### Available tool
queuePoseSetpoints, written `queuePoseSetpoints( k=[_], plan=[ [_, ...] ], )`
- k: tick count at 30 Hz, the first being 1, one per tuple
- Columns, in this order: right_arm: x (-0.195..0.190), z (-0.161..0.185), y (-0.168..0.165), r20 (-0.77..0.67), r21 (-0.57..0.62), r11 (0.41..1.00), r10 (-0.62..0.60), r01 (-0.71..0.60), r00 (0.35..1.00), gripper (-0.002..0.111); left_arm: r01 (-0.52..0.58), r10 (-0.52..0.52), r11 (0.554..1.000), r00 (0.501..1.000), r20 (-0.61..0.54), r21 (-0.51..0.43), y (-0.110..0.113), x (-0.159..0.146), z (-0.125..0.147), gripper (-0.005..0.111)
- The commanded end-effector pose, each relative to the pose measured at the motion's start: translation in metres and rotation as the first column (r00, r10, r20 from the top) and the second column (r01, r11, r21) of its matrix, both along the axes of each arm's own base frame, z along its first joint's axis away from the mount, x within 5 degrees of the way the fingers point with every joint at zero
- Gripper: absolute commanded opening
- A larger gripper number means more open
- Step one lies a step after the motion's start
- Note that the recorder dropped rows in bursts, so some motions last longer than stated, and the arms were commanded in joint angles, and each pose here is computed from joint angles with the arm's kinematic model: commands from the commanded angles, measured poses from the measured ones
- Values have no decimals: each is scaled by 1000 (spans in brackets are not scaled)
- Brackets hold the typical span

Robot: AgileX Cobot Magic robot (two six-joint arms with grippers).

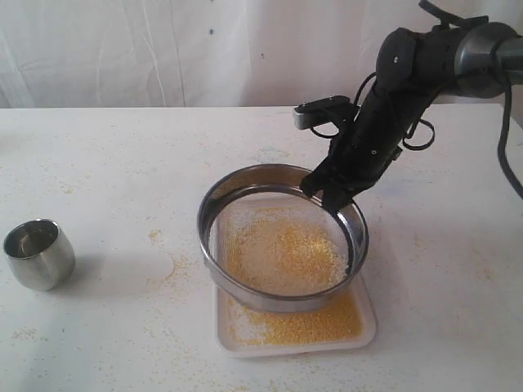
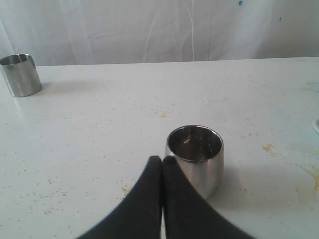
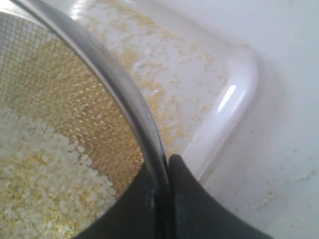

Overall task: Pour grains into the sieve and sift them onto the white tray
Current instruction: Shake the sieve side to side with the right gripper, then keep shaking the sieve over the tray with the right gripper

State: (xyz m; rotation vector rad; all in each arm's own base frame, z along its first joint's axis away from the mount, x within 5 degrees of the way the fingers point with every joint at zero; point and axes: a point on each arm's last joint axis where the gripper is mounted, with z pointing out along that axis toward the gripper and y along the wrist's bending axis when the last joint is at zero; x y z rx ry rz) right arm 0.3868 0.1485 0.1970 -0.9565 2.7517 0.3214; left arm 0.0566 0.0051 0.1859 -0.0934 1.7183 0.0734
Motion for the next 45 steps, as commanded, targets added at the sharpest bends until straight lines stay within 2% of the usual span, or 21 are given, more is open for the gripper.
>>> queuePoseSetpoints(
  k=[1, 5, 8, 11, 14, 17, 20, 24, 27, 30, 33, 35, 36, 37, 38, 39, 40, 41, 42, 44, 45],
  plan=[
    [3, 8, 2, 14, 31, 976, -217, 217, 976, 0, 0, 0, 1000, 1000, 0, -7, 0, 0, -1, 0],
    [-16, 6, 11, -45, -2, 976, 219, -219, 975, 0, 0, 0, 1000, 1000, 0, -7, 0, 0, -1, 0],
    [0, 5, -2, 30, -77, 979, -186, 188, 982, 0, 0, 0, 1000, 1000, 0, -8, 0, 0, -1, 0],
    [-16, 5, 5, -63, -120, 975, 183, -189, 981, 0, 0, 0, 1000, 1000, 0, -8, 0, 0, -1, 0],
    [-4, 8, 0, 4, -147, 982, -123, 122, 992, 0, 0, 0, 1000, 1000, 0, -8, 0, 0, -1, 0],
    [-14, 10, 4, -83, -193, 964, 172, -185, 982, 0, 0, 0, 1000, 1000, 0, -8, 0, 0, -1, 0],
    [0, 14, -1, 35, -174, 975, -134, 138, 990, 0, 0, 0, 1000, 1000, 0, -8, 0, 0, -1, 0],
    [-12, 15, 10, -62, -109, 979, 164, -170, 984, 0, 0, 0, 1000, 1000, 0, -8, 0, 0, -1, 0],
    [3, 17, 2, 22, -95, 981, -166, 168, 986, 0, 0, 0, 1000, 1000, 0, -8, 0, 0, -1, 0],
    [-12, 16, 10, -60, -80, 974, 206, -210, 977, 0, 0, 0, 1000, 1000, 0, -8, 0, 0, -1, 0],
    [2, 17, 4, 7, -72, 982, -175, 175, 984, 0, 0, 0, 1000, 1000, 0, -8, 0, 0, -1, 0],
    [-12, 18, 17, -56, -2, 987, 162, -162, 985, 0, 0, 0, 1000, 1000, 0, -8, 0, 0, -1, 0],
    [-9, 17, 16, -30, -17, 993, 120, -121, 992, 0, 0, 0, 1000, 1000, 0, -8, 0, 0, -1, 0],
    [2, 18, 12, -4, 9, 981, -194, 194, 981, 0, 0, 0, 1000, 1000, 0, -8, 0, 0, -1, 0],
    [-2, 18, 17, -28, 30, 989, -141, 142, 990, 0, 0, 0, 1000, 1000, 0, -8, 0, 0, -1, 0],
    [-17, 18, 29, -50, 51, 976, 213, -211, 976, 0, 0, 0, 1000, 1000, 0, -8, 0, 0, -1, 0],
    [-17, 17, 29, -52, 24, 974, 226, -225, 973, 0, 0, 0, 1000, 1000, 0, -8, 0, 0, -1, 0],
    [1, 17, 18, 46, -40, 993, -108, 110, 993, 0, 0, 0, 1000, 1000, 0, -8, 0, 0, -1, 0],
    [4, 17, 16, 49, -27, 970, -240, 242, 969, 0, 0, 0, 1000, 1000, 0, -8, 0, 0, -1, 0],
    [-20, 14, 26, -65, -94, 957, 269, -274, 961, 0, 0, 0, 1000, 1000, 0, -8, 0, 0, -1, 0],
    [-12, 14, 21, -19, -144, 984, 106, -108, 994, 0, 0, 0, 1000, 1000, 0, -8, 0, 0, -1, 0]
  ],
)
